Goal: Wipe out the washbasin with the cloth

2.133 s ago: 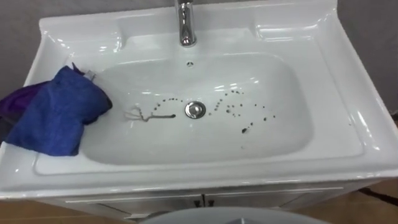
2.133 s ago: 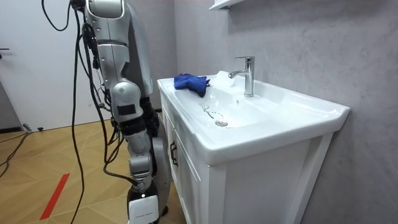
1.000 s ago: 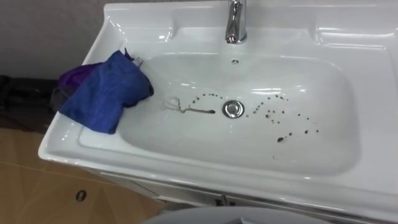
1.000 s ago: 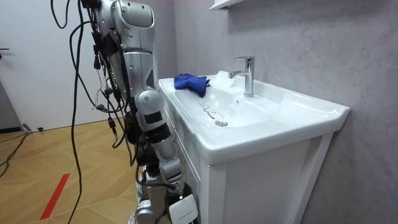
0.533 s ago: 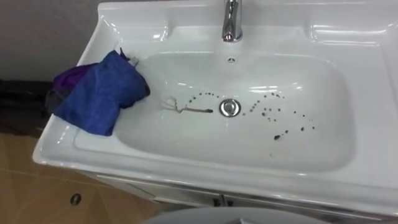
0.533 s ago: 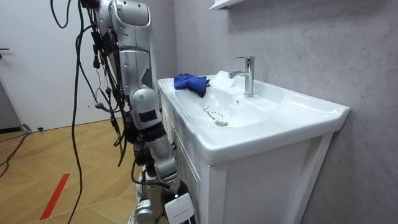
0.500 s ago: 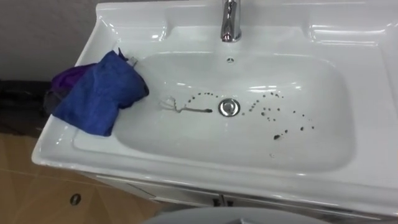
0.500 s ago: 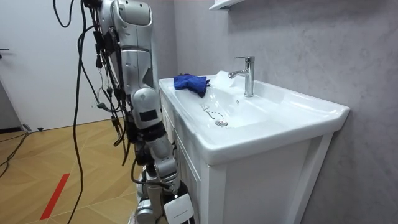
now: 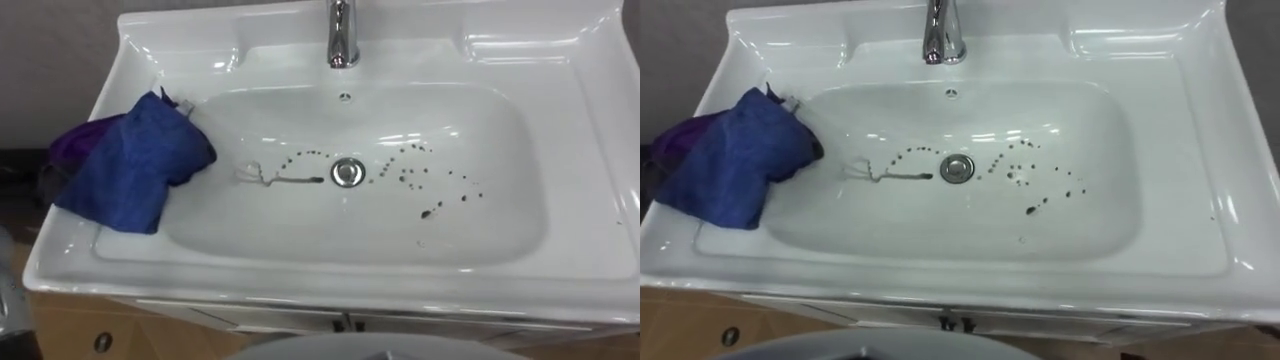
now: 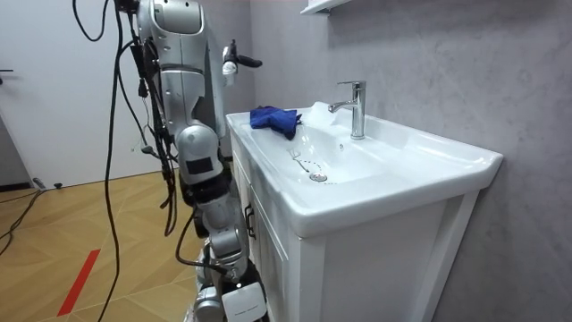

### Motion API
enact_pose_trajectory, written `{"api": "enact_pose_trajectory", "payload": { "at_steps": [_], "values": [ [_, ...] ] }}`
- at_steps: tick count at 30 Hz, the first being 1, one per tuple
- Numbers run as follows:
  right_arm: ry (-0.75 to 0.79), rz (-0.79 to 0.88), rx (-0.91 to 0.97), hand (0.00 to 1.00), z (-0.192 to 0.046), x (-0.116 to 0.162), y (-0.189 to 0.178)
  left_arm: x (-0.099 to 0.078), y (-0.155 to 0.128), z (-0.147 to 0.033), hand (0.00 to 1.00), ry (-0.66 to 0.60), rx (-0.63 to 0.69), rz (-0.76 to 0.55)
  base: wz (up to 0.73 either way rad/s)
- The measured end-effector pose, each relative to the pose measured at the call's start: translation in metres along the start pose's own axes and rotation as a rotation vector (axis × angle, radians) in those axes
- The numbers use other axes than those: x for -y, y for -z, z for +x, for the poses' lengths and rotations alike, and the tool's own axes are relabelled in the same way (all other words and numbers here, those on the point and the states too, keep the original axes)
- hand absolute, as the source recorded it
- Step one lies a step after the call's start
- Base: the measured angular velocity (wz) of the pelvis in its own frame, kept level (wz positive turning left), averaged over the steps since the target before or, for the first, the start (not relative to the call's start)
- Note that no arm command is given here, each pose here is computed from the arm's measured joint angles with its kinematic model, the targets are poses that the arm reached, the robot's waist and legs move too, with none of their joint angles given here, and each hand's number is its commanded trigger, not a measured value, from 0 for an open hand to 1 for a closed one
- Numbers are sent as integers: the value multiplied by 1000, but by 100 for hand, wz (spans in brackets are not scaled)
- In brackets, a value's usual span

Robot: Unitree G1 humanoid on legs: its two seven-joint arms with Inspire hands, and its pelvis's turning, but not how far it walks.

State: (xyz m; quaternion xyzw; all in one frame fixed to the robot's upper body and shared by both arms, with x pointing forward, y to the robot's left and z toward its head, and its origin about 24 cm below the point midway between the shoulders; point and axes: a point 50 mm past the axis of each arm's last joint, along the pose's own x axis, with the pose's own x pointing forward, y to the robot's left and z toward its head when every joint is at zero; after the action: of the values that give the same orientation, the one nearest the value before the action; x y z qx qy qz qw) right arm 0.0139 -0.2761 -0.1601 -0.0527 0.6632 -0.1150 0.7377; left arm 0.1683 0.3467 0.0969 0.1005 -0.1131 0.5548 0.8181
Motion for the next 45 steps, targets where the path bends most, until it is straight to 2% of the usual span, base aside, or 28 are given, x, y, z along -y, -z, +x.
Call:
{"api": "enact_pose_trajectory", "payload": {
  "at_steps": [2, 5, 9, 11, 16, 21, 25, 45],
  "values": [
    [-4, 6, -1, 0, 0, -1, 0, 8, 0, -5, 0, 61, 21, 30, 3],
    [-20, -1, 7, 0, 1, -4, -5, 26, -5, -22, 0, 205, 59, 46, 2],
    [-33, 3, 21, 0, 1, -8, -7, 50, -1, -49, 0, 395, 31, 33, 0],
    [-38, 16, 19, 0, 1, -10, -7, 55, 4, -59, 0, 451, 15, 51, -8],
    [-62, 67, 17, 0, 2, -19, -5, 48, 33, -77, 0, 540, -80, 163, -9],
    [-90, 41, 25, 0, 2, -22, -6, 51, 54, -95, 0, 626, -162, 245, -4],
    [-98, 37, 34, 0, 2, -21, -6, 52, 63, -101, 0, 659, -194, 269, -5],
    [-78, 99, 39, 0, 1, -13, -6, 48, 72, -103, 0, 668, -202, 338, -4]
  ]
}}
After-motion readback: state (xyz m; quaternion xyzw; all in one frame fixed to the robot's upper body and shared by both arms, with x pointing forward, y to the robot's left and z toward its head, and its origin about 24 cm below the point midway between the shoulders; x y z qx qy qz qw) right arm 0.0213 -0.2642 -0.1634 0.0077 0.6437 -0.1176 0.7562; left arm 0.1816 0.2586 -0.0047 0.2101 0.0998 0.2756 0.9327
